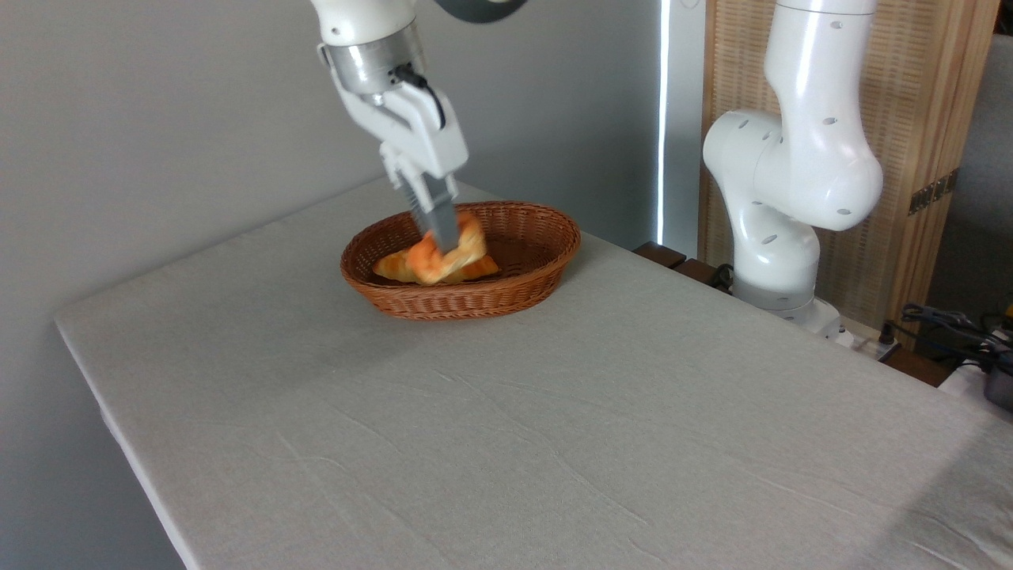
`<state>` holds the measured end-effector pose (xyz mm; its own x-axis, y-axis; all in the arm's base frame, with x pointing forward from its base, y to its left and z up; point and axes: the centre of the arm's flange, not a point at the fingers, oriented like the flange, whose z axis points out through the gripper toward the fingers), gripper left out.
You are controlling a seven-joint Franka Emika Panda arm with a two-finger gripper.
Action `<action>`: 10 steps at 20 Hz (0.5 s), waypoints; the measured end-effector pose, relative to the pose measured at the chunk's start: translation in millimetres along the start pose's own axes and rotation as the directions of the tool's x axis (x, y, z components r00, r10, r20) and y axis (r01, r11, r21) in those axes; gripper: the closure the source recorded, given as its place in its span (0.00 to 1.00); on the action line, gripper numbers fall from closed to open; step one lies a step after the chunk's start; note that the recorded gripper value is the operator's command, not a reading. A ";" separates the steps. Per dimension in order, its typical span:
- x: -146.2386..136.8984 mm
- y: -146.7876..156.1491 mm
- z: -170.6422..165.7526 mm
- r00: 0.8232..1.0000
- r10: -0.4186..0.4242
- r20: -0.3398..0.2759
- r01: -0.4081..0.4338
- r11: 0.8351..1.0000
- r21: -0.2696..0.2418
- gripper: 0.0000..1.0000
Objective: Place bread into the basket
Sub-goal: 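Lower the bread roll into the basket beside the other roll and release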
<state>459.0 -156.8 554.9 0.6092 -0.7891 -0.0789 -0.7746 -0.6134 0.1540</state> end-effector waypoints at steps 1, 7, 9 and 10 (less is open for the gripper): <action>3.1 14.5 7.2 0.999 0.017 0.036 -0.017 1.000 -0.021 0.81; 28.7 86.5 95.3 0.962 0.160 0.220 -0.138 0.984 -0.111 0.32; 30.1 93.2 108.8 0.957 0.175 0.233 -0.152 0.982 -0.116 0.19; 30.5 93.3 113.5 0.957 0.176 0.230 -0.153 0.982 -0.113 0.13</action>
<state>386.0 -241.9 455.1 0.4081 -0.8707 -0.2746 -0.8346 -0.4777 0.2743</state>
